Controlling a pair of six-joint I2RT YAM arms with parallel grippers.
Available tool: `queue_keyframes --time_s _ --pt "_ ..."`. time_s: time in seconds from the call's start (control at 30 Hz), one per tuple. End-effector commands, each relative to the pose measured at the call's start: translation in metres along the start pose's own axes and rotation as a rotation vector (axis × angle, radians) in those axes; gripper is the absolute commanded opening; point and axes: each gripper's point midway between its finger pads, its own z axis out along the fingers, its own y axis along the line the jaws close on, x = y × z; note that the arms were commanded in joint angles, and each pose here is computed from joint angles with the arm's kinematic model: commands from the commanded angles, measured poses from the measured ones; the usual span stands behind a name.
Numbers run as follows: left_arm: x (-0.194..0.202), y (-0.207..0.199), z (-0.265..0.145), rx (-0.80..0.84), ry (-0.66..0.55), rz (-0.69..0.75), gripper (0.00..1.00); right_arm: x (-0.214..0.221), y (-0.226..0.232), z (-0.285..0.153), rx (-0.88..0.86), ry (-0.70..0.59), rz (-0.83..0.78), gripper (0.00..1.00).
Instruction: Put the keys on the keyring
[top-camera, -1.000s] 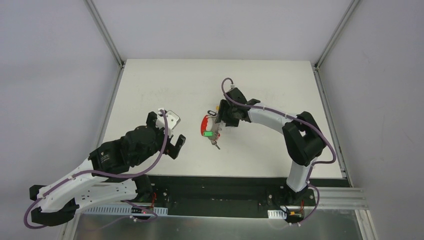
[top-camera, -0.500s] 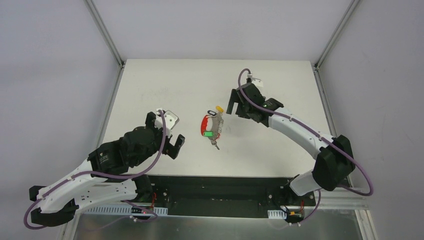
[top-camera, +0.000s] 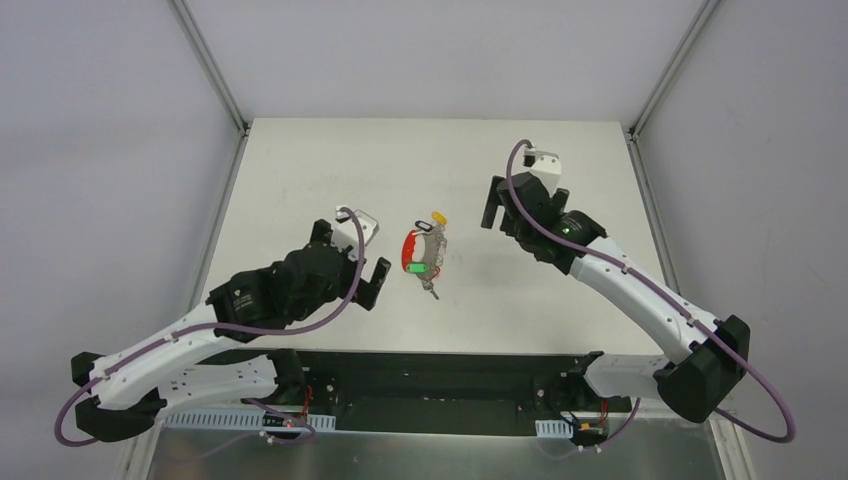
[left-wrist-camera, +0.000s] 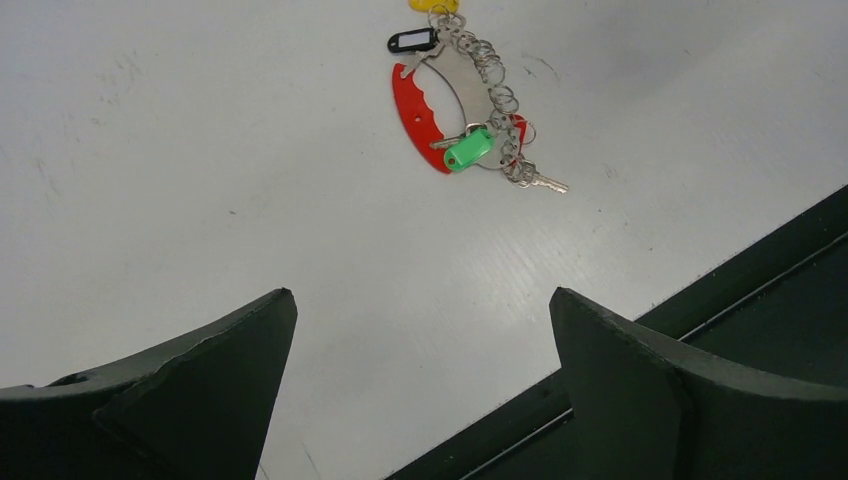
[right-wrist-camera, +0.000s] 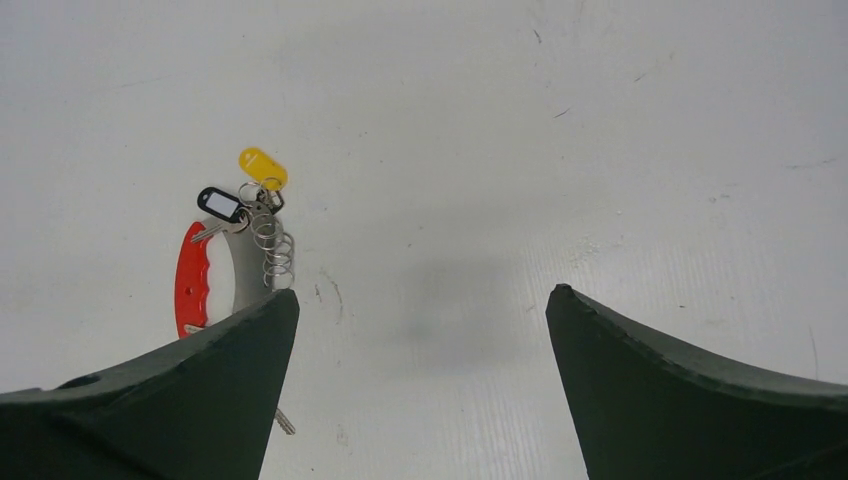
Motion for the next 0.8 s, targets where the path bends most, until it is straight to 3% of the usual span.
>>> queue_keyframes --time_s 0.0,0.17,0.33,0.77 --pt "-0.025 0.008 0.005 -0.098 -0.046 -0.119 0.99 -0.009 -0.024 -0.016 0.080 -0.037 0.009 0.99" --pt "-0.026 0.016 0.030 -0.240 -0.045 -0.148 0.99 -0.024 -0.033 -0.028 0.130 -0.047 0.030 0.99" --pt "-0.034 0.016 0.053 -0.318 -0.052 -0.100 0.99 -0.026 -0.023 -0.035 0.036 -0.047 0.006 0.99" --pt "-0.069 -0.014 0.076 -0.177 -0.179 -0.023 0.99 -0.042 0.044 -0.089 -0.433 -0.083 0.020 0.99"
